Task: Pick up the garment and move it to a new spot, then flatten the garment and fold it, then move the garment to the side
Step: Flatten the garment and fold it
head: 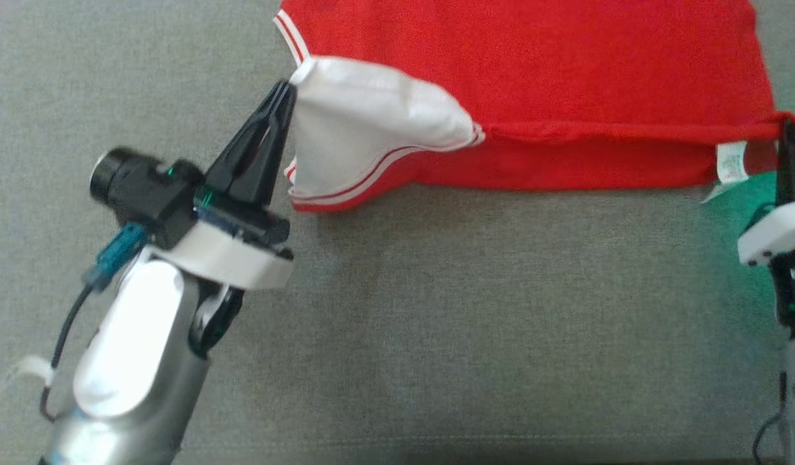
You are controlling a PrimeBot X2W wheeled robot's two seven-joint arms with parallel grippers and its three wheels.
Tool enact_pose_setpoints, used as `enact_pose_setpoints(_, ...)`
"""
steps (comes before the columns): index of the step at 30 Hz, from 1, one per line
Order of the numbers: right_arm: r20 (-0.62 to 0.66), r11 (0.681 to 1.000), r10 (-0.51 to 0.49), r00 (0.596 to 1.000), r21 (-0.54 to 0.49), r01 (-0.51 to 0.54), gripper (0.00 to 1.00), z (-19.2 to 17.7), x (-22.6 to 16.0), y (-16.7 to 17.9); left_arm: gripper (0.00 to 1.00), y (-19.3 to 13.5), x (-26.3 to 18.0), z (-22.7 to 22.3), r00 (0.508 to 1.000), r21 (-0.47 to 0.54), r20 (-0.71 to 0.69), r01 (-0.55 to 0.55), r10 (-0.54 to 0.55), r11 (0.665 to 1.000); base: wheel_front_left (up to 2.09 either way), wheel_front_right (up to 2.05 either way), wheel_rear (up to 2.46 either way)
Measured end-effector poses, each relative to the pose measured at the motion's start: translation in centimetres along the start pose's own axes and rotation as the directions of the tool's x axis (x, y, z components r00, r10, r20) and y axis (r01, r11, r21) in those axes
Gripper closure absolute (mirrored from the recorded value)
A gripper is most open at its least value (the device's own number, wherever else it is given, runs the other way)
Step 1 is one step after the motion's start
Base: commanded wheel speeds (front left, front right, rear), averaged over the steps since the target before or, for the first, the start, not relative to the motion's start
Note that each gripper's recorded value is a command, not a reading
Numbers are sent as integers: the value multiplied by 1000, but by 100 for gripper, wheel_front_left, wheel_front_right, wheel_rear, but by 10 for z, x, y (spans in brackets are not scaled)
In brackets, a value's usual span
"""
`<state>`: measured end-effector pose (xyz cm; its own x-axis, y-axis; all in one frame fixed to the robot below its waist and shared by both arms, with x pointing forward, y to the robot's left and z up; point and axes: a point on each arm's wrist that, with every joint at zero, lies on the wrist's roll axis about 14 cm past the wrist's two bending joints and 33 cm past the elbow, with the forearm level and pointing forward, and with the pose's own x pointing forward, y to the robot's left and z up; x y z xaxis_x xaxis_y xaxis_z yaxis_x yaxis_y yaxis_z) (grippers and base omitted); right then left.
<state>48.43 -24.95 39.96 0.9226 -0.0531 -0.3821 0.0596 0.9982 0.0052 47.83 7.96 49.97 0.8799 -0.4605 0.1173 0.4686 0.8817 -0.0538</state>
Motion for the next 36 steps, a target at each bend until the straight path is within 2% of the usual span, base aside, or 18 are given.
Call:
enact_pose_setpoints(12, 45, 998, 18, 999, -53, -15, 100, 13, 36, 6, 100, 12, 25, -12, 1000, 28, -20, 10, -9, 1000, 0, 0, 0)
enact_pose_setpoints(13, 51, 999, 15, 999, -52, -12, 57, 14, 37, 6, 82, 13, 25, -15, 1000, 27, -27, 9, -8, 1000, 0, 0, 0)
enact_pose_setpoints(14, 62, 999, 14, 998, -51, -11, 0, 15, 37, 5, 34, 14, 26, -17, 999, 27, -33, 6, -5, 1000, 0, 0, 0)
enact_pose_setpoints(15, 69, 999, 13, 998, -51, -10, 0, 16, 36, 5, 1, 15, 26, -17, 999, 27, -34, 3, -2, 1000, 0, 0, 0)
enact_pose_setpoints(22, 168, 999, 17, 986, -41, -10, 0, 32, 31, 5, 0, 26, 25, -10, 998, 10, -8, -57, 57, 998, 0, 0, 0)
enact_pose_setpoints(25, 192, 999, 7, 981, -34, 0, 0, 35, 23, 1, 0, 24, 7, -29, 994, -47, -61, -98, 95, 994, 0, 0, 0)
enact_pose_setpoints(30, 160, 1000, -19, 987, 6, 18, 0, 13, 3, -4, 0, 7, -37, -82, 964, -175, -232, -175, 132, 969, 0, 0, 0)
enact_pose_setpoints(36, 166, 999, -36, 986, 27, 32, 0, 13, -5, -6, 0, 7, -37, -81, 960, -254, -218, -230, 176, 940, 0, 0, 0)
